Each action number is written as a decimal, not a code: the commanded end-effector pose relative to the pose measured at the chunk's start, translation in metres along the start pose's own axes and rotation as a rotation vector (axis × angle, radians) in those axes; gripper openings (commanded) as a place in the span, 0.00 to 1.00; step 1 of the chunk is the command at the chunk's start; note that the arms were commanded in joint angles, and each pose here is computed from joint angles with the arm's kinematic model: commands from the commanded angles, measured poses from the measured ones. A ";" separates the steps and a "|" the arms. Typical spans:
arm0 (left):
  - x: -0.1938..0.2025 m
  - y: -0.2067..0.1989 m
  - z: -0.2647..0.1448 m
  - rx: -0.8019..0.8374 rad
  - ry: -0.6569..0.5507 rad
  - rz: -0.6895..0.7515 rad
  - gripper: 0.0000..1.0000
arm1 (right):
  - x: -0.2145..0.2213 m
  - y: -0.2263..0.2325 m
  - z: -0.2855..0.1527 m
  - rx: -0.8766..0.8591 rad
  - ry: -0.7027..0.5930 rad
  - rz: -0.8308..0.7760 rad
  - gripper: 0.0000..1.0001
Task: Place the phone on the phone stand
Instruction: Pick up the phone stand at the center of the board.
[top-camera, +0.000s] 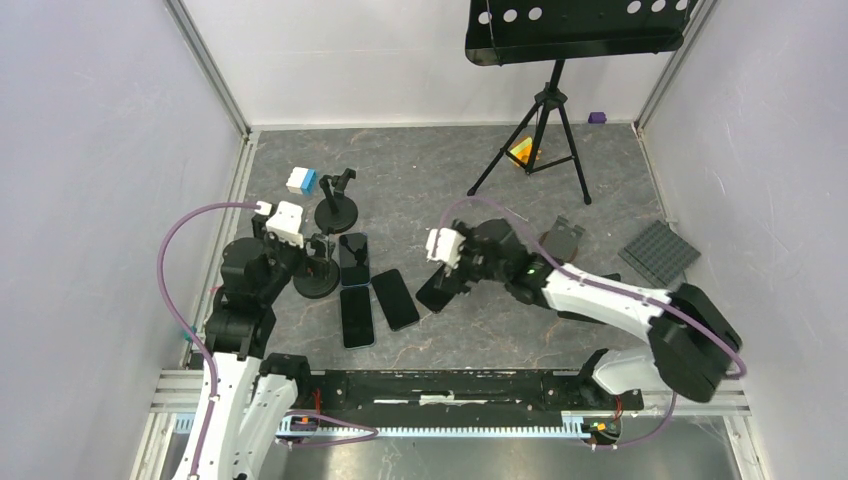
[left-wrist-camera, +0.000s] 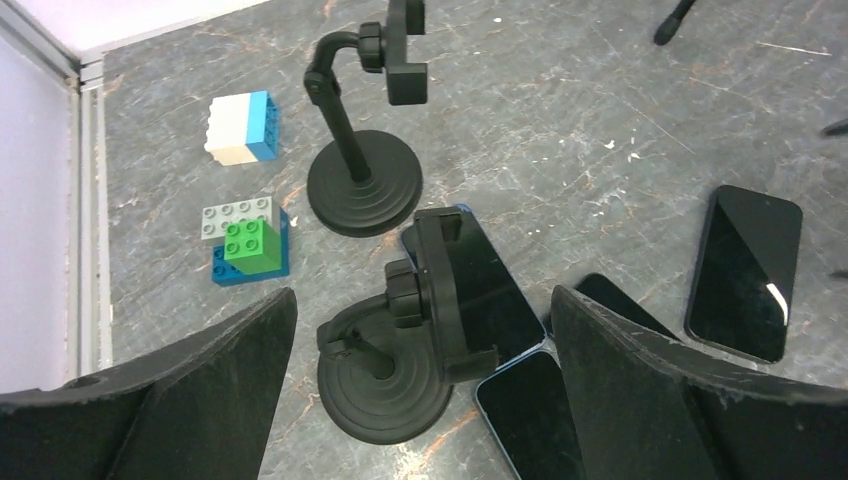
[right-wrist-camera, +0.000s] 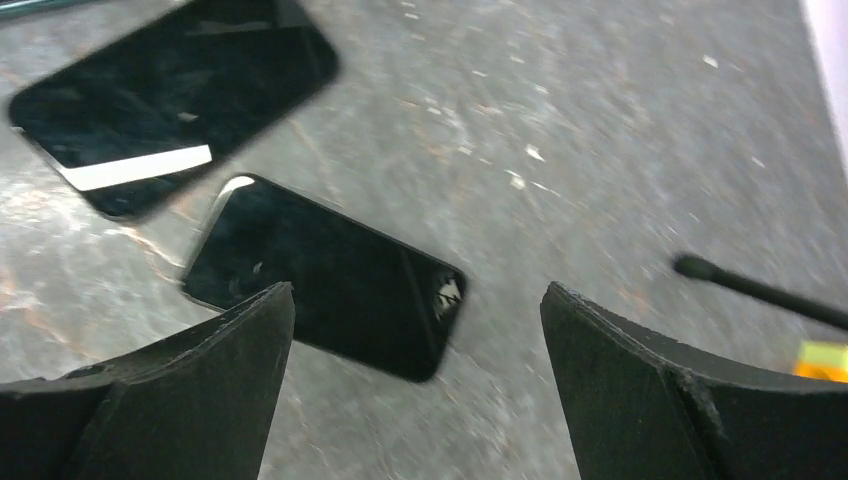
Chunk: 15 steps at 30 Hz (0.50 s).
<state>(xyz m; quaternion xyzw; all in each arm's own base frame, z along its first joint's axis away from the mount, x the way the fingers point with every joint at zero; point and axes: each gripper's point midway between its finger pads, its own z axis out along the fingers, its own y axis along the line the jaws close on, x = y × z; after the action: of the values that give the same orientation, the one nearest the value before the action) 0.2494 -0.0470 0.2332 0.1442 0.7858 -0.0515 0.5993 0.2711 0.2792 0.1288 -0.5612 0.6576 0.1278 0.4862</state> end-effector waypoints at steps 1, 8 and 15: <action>-0.022 -0.007 -0.005 0.064 -0.041 0.054 1.00 | -0.034 0.022 0.032 -0.047 -0.044 -0.085 0.97; -0.026 -0.009 -0.011 0.083 -0.025 0.089 1.00 | -0.050 0.047 0.064 -0.119 -0.041 -0.117 0.97; -0.023 -0.004 -0.014 0.046 -0.015 0.079 1.00 | -0.072 0.092 0.085 -0.210 -0.064 -0.170 0.97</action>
<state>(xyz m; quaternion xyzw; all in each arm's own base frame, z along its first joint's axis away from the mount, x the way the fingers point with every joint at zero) 0.2422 -0.0539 0.2424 0.1812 0.7856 -0.0595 0.5886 0.2352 0.3800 0.0925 -0.6485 0.6066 0.1571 0.4322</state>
